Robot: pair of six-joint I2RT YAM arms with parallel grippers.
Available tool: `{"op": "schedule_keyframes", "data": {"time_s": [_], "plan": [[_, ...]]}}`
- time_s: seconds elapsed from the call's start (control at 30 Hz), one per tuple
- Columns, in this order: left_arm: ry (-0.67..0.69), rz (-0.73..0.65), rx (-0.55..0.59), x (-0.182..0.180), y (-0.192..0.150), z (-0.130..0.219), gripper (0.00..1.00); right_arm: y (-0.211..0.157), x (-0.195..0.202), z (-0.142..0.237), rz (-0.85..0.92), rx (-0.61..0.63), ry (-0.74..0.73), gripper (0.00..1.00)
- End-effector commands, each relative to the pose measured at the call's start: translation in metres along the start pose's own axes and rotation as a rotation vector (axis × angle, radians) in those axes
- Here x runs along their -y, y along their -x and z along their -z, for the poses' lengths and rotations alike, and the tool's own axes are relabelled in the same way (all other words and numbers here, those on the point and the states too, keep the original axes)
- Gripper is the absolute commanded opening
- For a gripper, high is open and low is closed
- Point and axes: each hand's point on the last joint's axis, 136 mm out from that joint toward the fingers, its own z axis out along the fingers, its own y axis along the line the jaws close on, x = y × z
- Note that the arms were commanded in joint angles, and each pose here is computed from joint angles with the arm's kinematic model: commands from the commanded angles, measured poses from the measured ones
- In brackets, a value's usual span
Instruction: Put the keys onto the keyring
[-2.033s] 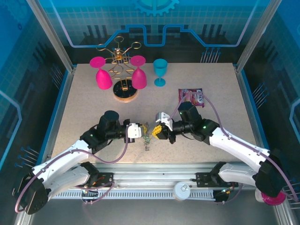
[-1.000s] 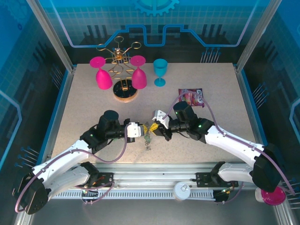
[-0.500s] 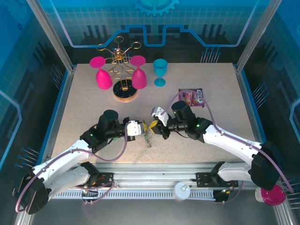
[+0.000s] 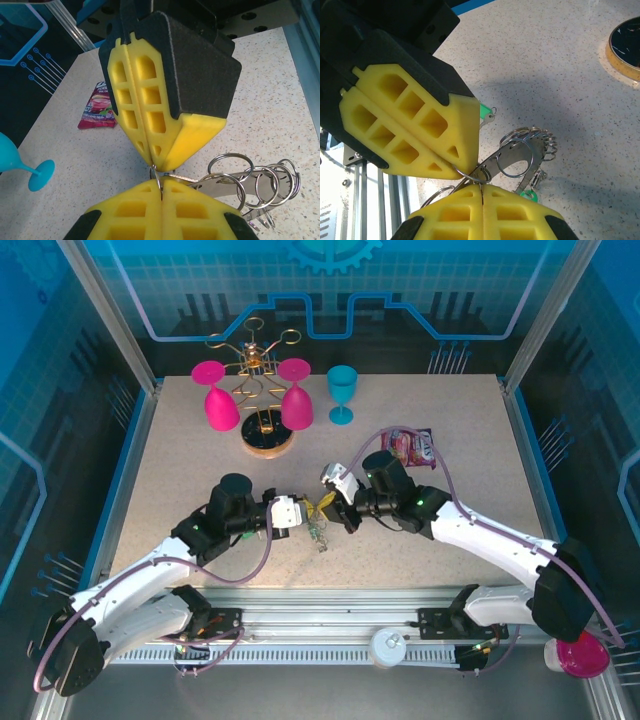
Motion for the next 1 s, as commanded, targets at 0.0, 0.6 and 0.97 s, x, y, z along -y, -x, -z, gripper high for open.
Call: {"op": "schedule_keyframes", "data": {"time_s": [0.0,0.6,0.97], "plan": [[-0.017,-0.062,0.072,0.004,0.017,0.003,0.0,0.024,0.013,0.005,-0.025,0.054,-0.077,0.0],[0.05,-0.117,0.101,0.0,0.019,0.009,0.0,0.022,0.005,0.013,-0.125,0.064,0.009,0.0],[0.051,-0.116,0.132,0.0,0.025,0.01,0.0,0.024,0.004,0.011,-0.127,0.062,0.036,0.0]]}}
